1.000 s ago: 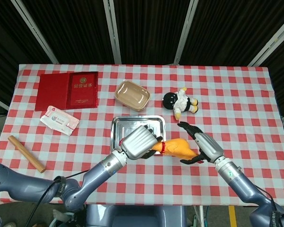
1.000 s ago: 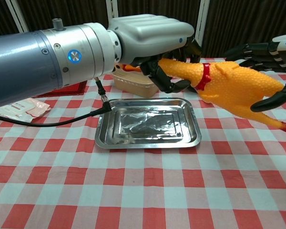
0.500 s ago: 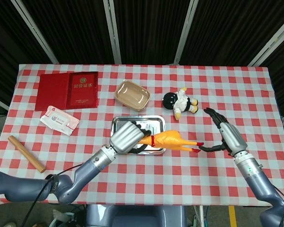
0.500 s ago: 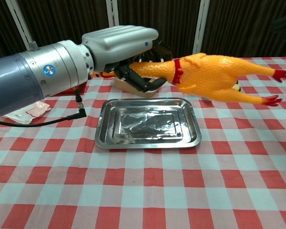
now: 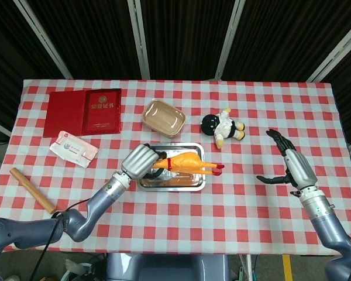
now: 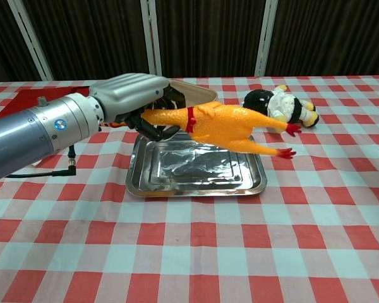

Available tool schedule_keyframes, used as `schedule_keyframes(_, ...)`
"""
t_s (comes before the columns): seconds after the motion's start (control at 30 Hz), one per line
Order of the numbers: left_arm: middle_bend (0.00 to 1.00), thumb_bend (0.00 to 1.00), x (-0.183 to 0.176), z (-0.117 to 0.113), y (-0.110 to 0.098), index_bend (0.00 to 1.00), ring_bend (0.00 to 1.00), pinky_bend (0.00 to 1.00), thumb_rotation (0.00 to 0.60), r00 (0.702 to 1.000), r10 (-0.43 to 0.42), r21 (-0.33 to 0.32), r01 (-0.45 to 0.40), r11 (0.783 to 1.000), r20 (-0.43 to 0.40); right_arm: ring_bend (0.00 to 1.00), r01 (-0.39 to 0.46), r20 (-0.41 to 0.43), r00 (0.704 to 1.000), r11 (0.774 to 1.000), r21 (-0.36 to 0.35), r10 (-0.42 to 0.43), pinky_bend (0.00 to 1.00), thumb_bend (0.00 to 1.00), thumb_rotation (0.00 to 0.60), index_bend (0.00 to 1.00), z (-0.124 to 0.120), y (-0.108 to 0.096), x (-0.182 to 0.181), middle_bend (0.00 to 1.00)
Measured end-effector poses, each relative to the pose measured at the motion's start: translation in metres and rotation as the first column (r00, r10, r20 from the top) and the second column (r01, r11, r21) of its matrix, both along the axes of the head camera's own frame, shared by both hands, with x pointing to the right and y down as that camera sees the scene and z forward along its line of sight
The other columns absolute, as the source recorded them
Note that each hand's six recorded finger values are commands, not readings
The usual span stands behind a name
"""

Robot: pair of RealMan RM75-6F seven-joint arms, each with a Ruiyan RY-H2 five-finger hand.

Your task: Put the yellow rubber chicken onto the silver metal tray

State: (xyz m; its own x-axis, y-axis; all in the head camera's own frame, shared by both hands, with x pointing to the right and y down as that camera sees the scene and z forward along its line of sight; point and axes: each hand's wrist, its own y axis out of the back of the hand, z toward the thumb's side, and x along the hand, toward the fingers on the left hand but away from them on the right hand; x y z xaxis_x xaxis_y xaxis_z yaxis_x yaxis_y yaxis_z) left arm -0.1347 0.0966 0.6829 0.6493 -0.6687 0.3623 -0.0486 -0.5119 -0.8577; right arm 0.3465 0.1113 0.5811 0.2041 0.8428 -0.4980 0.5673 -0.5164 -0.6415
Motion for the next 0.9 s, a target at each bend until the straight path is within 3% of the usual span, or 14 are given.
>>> schedule_keyframes(0.23,0.6,0.71,-0.01,0.026,0.001,0.55,0.54,0.49,0.6,0.998,-0.044,-0.044,0.045,0.998,0.034,0.0,-0.001,0.002,1.0,1.0,-0.008,0.001,0.01,0.09,0.6,0.0,0.002,0.002,-0.001,0.0)
schedule_keyframes(0.37,0.56,0.63,-0.011,0.039,0.002,0.5,0.5,0.46,0.6,0.995,-0.088,-0.093,0.092,0.991,0.05,0.0,-0.004,0.007,1.0,1.0,-0.013,0.004,0.01,0.09,0.6,0.0,0.003,0.002,-0.001,0.0)
schedule_keyframes(0.43,0.48,0.48,-0.011,0.042,0.003,0.41,0.42,0.39,0.6,0.994,-0.096,-0.104,0.101,0.989,0.054,0.0,-0.003,0.009,1.0,1.0,-0.019,0.003,0.01,0.09,0.6,0.0,0.003,0.004,-0.002,0.0)
schedule_keyframes(0.53,0.25,0.17,-0.012,0.047,0.007,0.18,0.21,0.21,0.6,0.993,-0.091,-0.138,0.101,0.985,0.078,0.0,0.0,0.015,1.0,0.999,-0.036,0.001,0.01,0.09,0.6,0.0,0.004,0.005,-0.002,0.0)
schedule_keyframes(0.6,0.11,0.05,-0.013,0.05,0.011,0.05,0.06,0.07,0.6,0.991,-0.083,-0.165,0.099,0.981,0.102,0.0,0.002,0.016,1.0,0.999,-0.037,-0.001,0.01,0.09,0.6,0.0,0.004,0.006,-0.003,0.0)
schedule_keyframes(0.7,0.02,0.0,-0.014,0.046,0.013,0.0,0.0,0.0,0.6,0.99,-0.089,-0.175,0.106,0.979,0.106,0.0,0.001,0.015,1.0,0.999,-0.038,-0.001,0.01,0.09,0.6,0.0,0.004,0.007,-0.002,0.0)
schedule_keyframes(0.9,0.0,0.0,-0.023,0.033,0.008,0.0,0.0,0.0,0.6,0.988,-0.135,-0.155,0.144,0.977,0.068,0.0,0.0,0.015,1.0,0.999,-0.039,0.0,0.01,0.09,0.6,0.0,0.004,0.007,-0.002,0.0)
